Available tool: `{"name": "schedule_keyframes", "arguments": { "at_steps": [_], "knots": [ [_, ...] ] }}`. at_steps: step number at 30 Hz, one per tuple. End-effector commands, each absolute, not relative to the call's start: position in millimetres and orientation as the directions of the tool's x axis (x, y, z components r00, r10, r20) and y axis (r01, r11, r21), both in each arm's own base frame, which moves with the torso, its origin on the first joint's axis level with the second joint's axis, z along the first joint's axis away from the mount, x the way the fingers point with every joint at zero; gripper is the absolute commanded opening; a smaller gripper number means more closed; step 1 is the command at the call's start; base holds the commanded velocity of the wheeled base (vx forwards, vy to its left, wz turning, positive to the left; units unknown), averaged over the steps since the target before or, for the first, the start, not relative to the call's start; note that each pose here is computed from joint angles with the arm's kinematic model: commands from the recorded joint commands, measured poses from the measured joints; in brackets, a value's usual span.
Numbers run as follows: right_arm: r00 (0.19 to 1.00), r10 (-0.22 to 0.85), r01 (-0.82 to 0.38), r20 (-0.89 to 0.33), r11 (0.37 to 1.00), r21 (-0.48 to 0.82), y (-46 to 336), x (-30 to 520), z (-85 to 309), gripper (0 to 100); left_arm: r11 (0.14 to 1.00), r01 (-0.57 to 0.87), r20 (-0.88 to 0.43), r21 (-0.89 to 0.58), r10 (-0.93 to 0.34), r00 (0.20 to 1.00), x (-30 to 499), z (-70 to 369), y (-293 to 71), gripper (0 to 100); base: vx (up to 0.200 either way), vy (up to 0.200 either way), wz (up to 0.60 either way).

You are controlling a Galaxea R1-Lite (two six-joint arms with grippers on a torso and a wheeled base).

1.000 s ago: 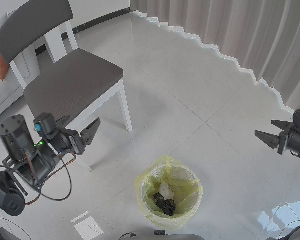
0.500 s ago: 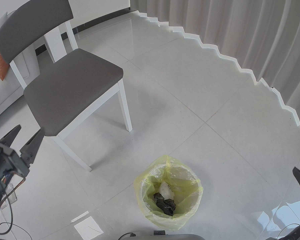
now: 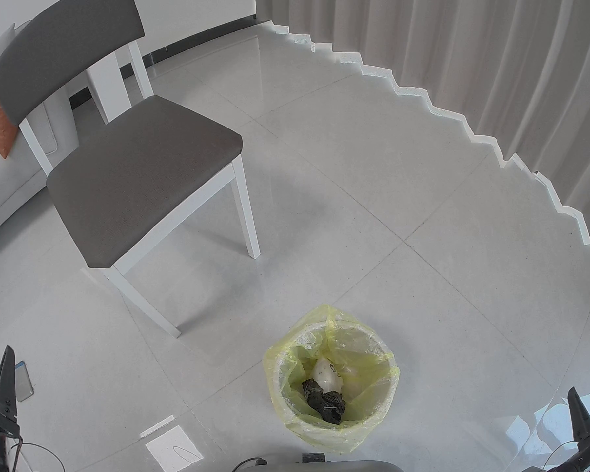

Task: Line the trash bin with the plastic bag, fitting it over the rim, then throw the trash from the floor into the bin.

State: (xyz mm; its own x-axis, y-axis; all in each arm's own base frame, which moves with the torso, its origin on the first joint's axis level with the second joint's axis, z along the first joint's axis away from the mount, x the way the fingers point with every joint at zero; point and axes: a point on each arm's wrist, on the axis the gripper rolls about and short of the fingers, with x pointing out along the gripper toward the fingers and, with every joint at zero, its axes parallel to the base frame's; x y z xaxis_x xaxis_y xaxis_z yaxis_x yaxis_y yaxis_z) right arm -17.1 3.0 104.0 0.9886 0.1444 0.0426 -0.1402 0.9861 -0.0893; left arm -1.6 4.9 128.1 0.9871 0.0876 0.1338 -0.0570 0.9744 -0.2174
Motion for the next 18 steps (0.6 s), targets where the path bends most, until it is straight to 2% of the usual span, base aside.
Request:
{"name": "schedule_keyframes", "arguments": {
  "at_steps": [1, 6, 9, 10, 11, 18],
  "knots": [
    [0.992, 0.089, -0.08, 0.087, 0.991, -0.105, 2, -23, 84, 100, 0.953, -0.162, 0.26, -0.256, 0.229, 0.938, -24, 108, 4, 100, 0.0, 0.0, 0.0],
    [0.993, 0.086, -0.077, 0.084, 0.992, -0.105, 2, -23, 84, 100, 0.954, -0.15, 0.265, -0.26, 0.22, 0.939, -24, 108, 4, 100, 0.0, 0.0, 0.0],
    [0.997, 0.069, -0.066, 0.031, 0.994, -0.092, 1, -23, 79, 100, 0.959, -0.163, 0.159, -0.233, 0.203, 0.966, -24, 93, 4, 100, 0.0, 0.0, 0.0],
    [0.999, 0.049, -0.048, 0.009, 0.996, -0.076, 1, -23, 76, 100, 0.961, -0.196, 0.054, -0.192, 0.21, 0.976, -24, 82, 5, 100, 0.0, 0.0, 0.0],
    [0.999, 0.04, -0.039, 0.009, 0.997, -0.066, 1, -23, 76, 100, 0.964, -0.2, 0.021, -0.175, 0.207, 0.978, -24, 81, 5, 100, 0.0, 0.0, 0.0],
    [0.999, -0.04, 0.04, 0.005, 0.999, 0.005, -1, -23, 76, 100, 0.974, -0.196, 0.006, -0.114, 0.198, 0.98, -26, 82, 4, 100, 0.0, 0.0, 0.0]
  ]
}}
